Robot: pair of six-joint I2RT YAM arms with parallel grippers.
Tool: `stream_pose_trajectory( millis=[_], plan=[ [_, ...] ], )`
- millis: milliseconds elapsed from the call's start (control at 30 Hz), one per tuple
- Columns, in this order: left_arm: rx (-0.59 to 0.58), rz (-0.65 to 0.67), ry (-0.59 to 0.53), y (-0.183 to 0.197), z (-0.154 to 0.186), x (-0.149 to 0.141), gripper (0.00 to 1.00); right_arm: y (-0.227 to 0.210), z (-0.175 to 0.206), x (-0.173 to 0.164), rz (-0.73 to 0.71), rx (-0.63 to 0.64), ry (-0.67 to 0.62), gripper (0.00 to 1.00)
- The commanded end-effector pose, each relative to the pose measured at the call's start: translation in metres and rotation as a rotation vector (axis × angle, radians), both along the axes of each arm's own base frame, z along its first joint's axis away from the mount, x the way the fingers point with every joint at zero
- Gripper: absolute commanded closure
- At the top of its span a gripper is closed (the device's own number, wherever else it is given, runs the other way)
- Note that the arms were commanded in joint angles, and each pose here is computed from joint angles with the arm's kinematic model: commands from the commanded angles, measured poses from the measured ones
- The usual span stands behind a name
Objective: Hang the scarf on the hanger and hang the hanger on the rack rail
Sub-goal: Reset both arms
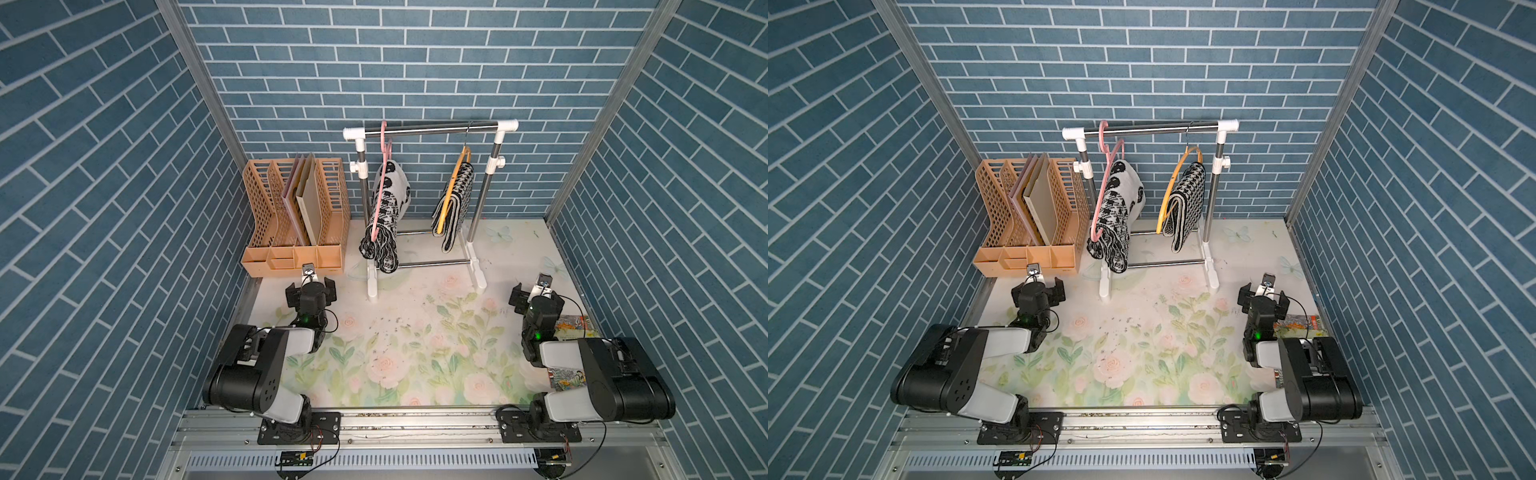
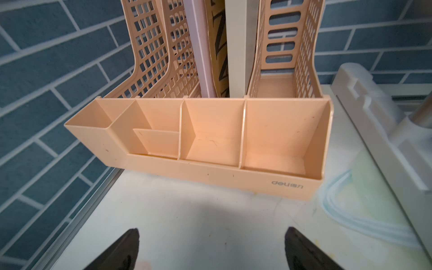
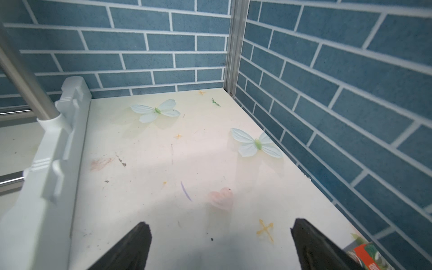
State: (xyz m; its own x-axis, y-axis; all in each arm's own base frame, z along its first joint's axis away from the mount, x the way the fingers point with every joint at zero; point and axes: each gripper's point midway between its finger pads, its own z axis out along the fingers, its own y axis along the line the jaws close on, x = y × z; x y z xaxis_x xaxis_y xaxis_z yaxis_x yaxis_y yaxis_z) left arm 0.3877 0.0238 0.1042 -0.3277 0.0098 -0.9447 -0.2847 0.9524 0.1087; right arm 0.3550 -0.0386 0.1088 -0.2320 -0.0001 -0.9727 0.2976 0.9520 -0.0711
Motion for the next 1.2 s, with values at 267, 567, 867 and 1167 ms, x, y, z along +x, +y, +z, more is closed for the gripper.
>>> stream_pose_trajectory(
  millis=[267,567,867,1167],
  plan=[
    [-0.049,-0.174,-0.223,-0.012,0.025,-0.019,0.00,0.029,0.022,0.011,0.191,-0.024,-0.136,0.00],
    [-0.055,-0.164,-0.234,-0.010,0.028,-0.018,0.00,0.030,0.021,0.012,0.196,-0.026,-0.126,0.00],
    [-0.055,-0.166,-0.236,-0.010,0.029,-0.017,0.00,0.030,0.021,0.012,0.196,-0.025,-0.128,0.00],
    [-0.055,-0.166,-0.233,-0.010,0.028,-0.017,0.00,0.031,0.019,0.014,0.198,-0.025,-0.117,0.00]
  ],
)
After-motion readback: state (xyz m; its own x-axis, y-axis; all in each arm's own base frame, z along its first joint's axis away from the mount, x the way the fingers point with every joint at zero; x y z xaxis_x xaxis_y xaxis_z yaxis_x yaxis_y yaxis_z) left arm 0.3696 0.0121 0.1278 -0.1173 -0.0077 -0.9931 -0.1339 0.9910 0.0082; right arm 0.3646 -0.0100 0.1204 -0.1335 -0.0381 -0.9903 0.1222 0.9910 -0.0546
